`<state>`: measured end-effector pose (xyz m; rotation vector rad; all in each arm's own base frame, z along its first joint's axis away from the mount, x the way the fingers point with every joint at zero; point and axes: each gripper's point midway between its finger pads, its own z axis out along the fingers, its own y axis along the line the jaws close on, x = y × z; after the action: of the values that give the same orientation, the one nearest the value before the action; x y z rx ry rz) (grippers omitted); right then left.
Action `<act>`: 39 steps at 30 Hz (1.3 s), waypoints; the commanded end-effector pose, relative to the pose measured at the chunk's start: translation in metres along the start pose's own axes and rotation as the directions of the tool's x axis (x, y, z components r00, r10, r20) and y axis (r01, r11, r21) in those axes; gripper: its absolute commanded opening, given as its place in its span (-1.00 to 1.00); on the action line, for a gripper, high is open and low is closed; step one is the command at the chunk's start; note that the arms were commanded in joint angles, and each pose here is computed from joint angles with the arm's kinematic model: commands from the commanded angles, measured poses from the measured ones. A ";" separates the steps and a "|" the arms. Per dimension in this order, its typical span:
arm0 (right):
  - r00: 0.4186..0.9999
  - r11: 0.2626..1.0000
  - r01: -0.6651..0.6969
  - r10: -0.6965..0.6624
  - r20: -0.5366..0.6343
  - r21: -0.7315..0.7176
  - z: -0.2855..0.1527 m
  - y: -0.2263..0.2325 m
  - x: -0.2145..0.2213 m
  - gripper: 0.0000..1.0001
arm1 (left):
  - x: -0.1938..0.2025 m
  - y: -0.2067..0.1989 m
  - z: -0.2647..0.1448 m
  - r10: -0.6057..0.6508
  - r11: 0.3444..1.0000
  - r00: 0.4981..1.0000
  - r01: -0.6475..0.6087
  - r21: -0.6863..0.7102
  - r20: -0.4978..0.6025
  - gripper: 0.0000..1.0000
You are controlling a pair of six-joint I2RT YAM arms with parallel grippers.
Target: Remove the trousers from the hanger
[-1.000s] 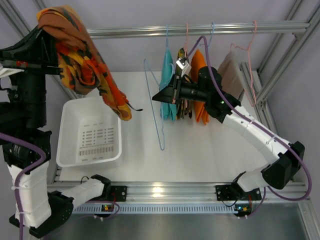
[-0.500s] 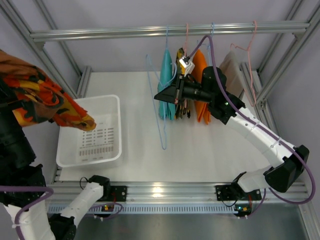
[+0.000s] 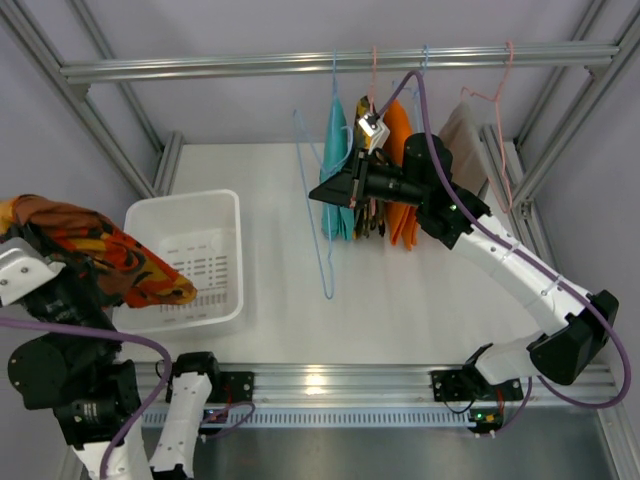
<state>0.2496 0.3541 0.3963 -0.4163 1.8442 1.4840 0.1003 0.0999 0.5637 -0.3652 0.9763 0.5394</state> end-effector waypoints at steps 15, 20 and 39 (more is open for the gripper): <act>0.997 0.998 0.052 -0.050 0.061 -0.033 -0.017 0.018 -0.014 -1.00 | 0.093 -0.038 -0.015 -0.084 0.991 0.965 0.107 0.081 -0.248 -1.00; 0.997 0.998 0.051 -0.049 0.058 -0.030 -0.016 0.016 -0.013 -1.00 | 0.126 -0.052 0.000 -0.143 0.985 0.911 0.167 0.029 -0.386 -1.00; 0.998 0.999 0.037 -0.037 0.046 -0.009 -0.007 0.002 -0.016 -1.00 | 0.287 -0.104 0.001 -0.149 0.979 0.712 0.203 -0.001 -0.686 -0.99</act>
<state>0.2499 0.3477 0.3955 -0.4041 1.8430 1.4763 0.2649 0.0933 0.3028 -0.6202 1.7979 0.2490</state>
